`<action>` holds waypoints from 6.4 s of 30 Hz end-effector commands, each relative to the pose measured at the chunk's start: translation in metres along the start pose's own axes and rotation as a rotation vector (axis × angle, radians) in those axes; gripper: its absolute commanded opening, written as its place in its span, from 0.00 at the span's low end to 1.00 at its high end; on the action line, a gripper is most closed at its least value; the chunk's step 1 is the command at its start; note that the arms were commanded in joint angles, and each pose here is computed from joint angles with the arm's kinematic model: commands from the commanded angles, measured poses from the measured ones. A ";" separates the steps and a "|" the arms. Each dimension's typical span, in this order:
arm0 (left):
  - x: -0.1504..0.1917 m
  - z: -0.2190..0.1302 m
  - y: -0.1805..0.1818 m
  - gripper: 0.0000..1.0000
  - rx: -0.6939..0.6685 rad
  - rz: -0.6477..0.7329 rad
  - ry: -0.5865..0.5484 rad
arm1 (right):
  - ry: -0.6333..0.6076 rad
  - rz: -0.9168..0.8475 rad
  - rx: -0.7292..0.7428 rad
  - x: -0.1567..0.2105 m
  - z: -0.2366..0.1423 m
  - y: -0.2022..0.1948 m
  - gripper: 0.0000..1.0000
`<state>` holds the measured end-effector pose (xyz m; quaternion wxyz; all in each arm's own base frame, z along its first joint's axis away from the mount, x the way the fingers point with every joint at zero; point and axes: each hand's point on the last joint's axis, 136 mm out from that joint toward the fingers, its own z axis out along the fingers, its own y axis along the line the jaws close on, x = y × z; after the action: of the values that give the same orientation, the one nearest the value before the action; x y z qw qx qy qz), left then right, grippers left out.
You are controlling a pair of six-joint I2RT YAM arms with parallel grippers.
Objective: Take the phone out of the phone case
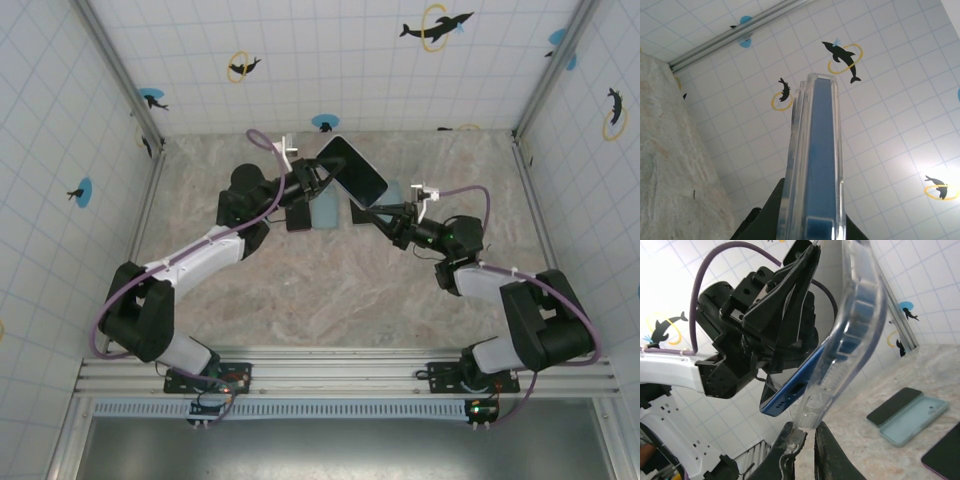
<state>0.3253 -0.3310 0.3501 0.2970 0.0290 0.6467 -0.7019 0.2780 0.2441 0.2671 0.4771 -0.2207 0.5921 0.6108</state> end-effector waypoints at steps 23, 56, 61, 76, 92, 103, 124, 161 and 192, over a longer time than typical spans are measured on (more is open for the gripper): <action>0.025 -0.013 -0.035 0.00 -0.055 0.497 0.320 | 0.260 -0.101 0.116 0.014 -0.039 -0.023 0.49; 0.071 -0.051 -0.037 0.00 0.132 0.768 0.577 | 0.561 -0.480 -0.278 0.062 0.000 0.036 0.33; 0.073 -0.052 -0.034 0.00 0.134 0.754 0.586 | 0.560 -0.480 -0.280 0.061 0.002 0.035 0.30; 0.073 -0.050 -0.029 0.00 0.127 0.729 0.596 | 0.564 -0.469 -0.279 0.061 0.006 0.033 0.26; 0.084 -0.056 -0.031 0.00 0.159 0.628 0.641 | 0.667 -0.564 -0.239 0.071 0.012 0.022 0.16; 0.083 -0.058 -0.034 0.00 0.192 0.553 0.646 | 0.633 -0.712 -0.156 0.063 0.018 0.017 0.12; 0.085 -0.057 -0.035 0.00 0.199 0.387 0.659 | 0.471 -1.002 -0.013 0.033 0.031 0.020 0.09; 0.014 -0.043 -0.027 0.00 -0.020 0.272 0.302 | 0.165 -0.002 -0.010 -0.007 0.004 0.029 0.40; 0.044 -0.057 -0.039 0.00 0.091 0.547 0.499 | 0.613 -0.464 -0.414 0.073 0.020 0.060 0.17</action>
<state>0.2576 -0.2972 0.3291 0.2716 0.3493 0.6708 -0.5952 0.2034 0.2929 0.2288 0.3468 -0.5990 0.5273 0.4929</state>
